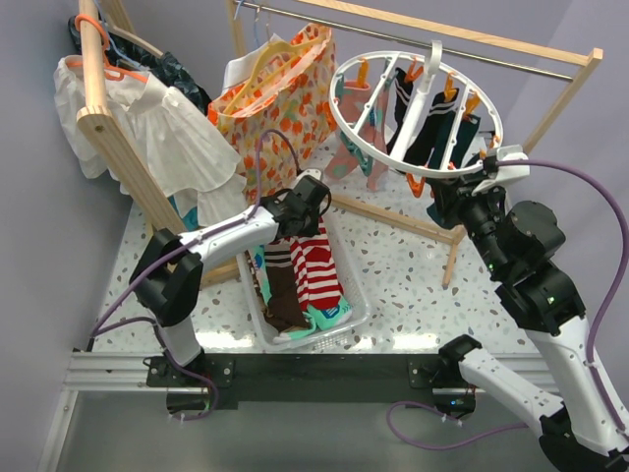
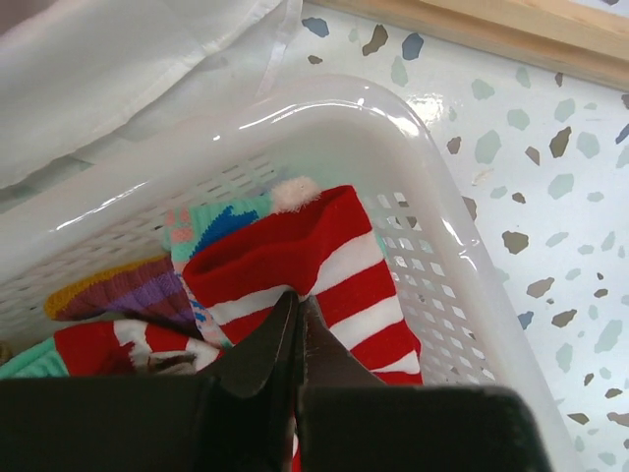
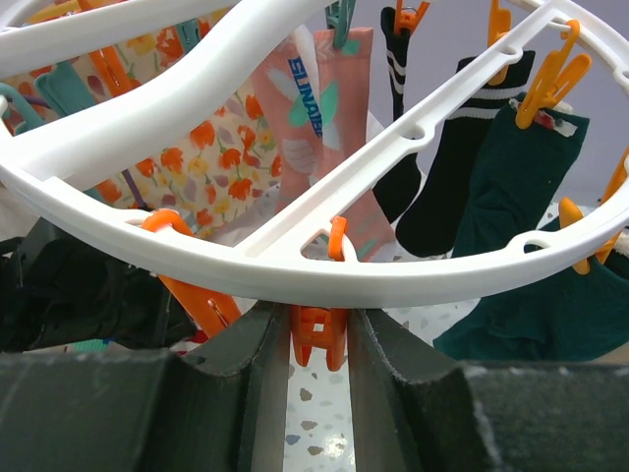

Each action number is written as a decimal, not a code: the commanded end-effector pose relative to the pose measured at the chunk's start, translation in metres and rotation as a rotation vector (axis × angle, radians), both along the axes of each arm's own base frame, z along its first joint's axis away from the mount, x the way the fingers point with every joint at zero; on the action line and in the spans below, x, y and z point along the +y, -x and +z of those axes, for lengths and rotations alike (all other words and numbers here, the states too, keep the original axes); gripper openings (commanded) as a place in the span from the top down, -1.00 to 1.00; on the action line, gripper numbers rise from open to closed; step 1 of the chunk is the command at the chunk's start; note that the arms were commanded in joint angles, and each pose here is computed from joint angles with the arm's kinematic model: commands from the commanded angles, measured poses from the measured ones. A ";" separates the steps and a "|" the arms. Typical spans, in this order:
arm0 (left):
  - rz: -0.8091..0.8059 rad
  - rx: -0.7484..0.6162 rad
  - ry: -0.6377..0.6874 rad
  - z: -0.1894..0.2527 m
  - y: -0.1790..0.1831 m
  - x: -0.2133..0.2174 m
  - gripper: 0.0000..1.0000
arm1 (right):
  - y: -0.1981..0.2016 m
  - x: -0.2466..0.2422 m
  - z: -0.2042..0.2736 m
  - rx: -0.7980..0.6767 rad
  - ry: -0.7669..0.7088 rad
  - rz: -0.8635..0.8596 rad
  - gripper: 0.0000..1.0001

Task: Clip the socks to the hanger
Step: Pick up the sock from the bin, then clamp the sock onto the hanger.

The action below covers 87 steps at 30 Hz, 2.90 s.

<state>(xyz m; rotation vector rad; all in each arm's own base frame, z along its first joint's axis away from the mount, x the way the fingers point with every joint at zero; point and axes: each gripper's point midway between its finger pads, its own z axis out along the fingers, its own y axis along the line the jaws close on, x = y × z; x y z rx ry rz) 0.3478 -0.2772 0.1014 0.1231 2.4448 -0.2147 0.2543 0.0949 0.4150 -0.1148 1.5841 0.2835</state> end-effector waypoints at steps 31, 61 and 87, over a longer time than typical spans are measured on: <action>-0.792 -1.012 0.485 0.295 0.089 -0.048 1.00 | 0.011 0.008 0.027 -0.037 -0.032 0.067 0.80; -0.933 -0.909 0.738 0.297 0.107 -0.178 1.00 | 0.020 0.038 0.017 -0.013 -0.051 0.239 0.82; -0.950 -0.947 0.816 0.323 0.119 -0.177 1.00 | 0.020 0.044 0.010 -0.012 -0.030 0.268 0.82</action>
